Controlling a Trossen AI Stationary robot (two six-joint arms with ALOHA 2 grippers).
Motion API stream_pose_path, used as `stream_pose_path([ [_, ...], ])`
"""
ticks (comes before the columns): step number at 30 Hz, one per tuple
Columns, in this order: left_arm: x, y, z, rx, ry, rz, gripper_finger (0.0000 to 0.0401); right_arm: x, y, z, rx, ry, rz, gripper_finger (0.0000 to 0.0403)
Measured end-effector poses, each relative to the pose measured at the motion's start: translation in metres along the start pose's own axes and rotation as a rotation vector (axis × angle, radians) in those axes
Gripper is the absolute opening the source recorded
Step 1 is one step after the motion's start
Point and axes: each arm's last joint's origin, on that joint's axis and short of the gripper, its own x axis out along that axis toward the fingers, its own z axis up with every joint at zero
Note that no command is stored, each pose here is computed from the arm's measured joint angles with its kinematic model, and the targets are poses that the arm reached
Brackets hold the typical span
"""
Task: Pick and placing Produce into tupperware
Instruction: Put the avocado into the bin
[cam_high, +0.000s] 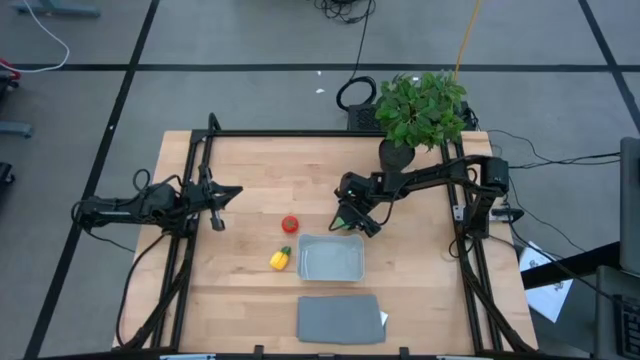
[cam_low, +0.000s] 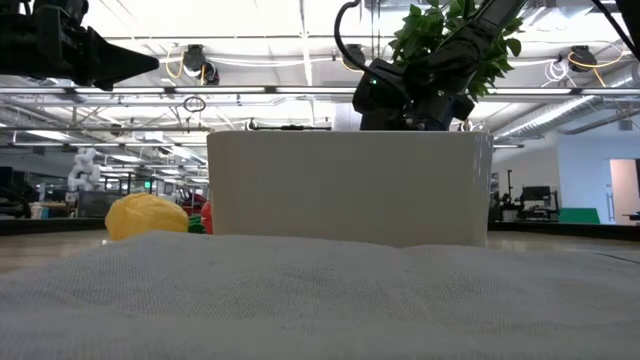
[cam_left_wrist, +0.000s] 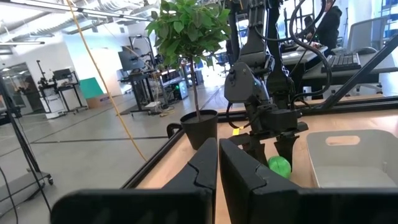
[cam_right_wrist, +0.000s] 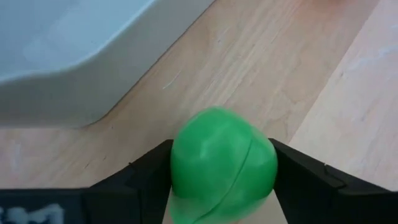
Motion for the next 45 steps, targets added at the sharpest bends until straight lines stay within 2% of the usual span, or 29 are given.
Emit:
stream_pose_path([
  [6,0.0,0.0,0.0,0.0,0.0,0.0,0.0021,-0.01,-0.002,0.004,0.005,0.009,-0.059,0.0215],
  [12,0.0,0.0,0.0,0.0,0.001,0.0,0.0021,-0.028,-0.002,0.013,0.039,-0.035,-0.1,0.0223],
  [22,0.0,0.0,0.0,0.0,0.0,0.0,0.0021,-0.072,-0.001,0.033,0.094,-0.133,-0.179,0.022],
  [33,0.0,0.0,0.0,0.007,-0.002,0.001,0.0021,-0.101,-0.022,0.07,0.2,-0.024,-0.08,0.022],
  [39,0.0,0.0,0.0,0.006,-0.003,0.001,0.0021,-0.095,-0.029,0.087,0.206,0.021,-0.029,0.022],
  [45,0.0,0.0,0.0,0.007,-0.001,0.0,0.0021,-0.083,-0.023,0.093,0.176,0.068,0.028,0.0221],
])
